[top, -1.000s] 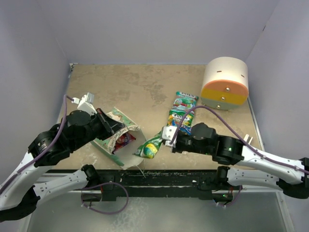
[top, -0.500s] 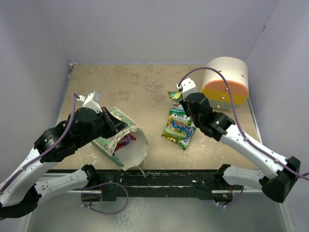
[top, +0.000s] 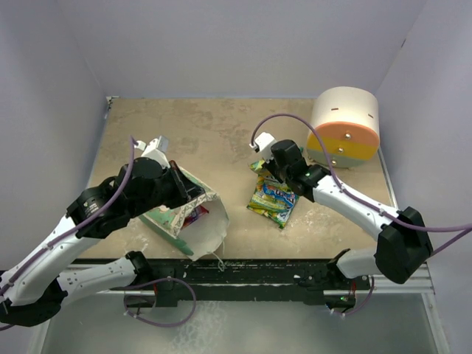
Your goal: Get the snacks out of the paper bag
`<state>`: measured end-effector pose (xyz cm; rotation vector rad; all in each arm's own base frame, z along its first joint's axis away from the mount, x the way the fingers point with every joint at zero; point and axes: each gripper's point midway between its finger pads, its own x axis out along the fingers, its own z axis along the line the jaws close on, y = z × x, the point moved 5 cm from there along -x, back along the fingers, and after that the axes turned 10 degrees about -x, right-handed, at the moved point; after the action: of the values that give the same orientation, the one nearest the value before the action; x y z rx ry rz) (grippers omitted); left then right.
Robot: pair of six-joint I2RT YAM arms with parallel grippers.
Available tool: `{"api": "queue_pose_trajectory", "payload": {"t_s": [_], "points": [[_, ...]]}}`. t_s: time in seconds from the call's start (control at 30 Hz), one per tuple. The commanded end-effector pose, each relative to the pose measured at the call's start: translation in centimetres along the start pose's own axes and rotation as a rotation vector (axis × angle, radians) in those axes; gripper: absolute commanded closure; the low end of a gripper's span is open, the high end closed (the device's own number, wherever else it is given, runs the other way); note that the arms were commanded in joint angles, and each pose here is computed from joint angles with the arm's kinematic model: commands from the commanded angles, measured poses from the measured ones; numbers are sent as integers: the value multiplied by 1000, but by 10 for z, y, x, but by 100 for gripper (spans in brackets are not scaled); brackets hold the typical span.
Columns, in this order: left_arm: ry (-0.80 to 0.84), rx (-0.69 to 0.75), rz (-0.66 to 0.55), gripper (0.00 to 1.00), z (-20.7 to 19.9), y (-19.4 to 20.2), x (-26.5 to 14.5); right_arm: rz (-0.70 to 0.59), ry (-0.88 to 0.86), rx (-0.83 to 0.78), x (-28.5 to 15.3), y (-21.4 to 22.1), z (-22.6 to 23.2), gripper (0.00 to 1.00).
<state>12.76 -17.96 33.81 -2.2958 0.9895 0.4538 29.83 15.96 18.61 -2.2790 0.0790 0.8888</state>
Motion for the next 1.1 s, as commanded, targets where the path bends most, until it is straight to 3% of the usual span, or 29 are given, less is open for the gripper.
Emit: {"api": "queue_pose_trajectory", "payload": {"t_s": [0.0,0.23,0.57,0.67,0.87,0.97,1.07], "points": [[111,-1,-18,100,-27,-10,-14,-79,-20,9,4,-4,6,100],[89,-8,-27,100,-32,-13,-11,15,-30,74,9,10,15,92],[111,-48,-16,100,-23,-7,-12,-41,-86,123,-25,1,9,60],[87,-56,-24,100,-14,-6,-13,-134,-150,151,-39,-15,11,56],[67,-61,-29,100,-7,-4,-12,-559,-433,278,-87,-70,37,47],[58,-66,-43,100,-4,-6,-13,-822,-505,209,-119,-85,61,43],[53,-71,-53,100,-3,-7,-15,-1014,-589,24,-147,-90,98,42]]}}
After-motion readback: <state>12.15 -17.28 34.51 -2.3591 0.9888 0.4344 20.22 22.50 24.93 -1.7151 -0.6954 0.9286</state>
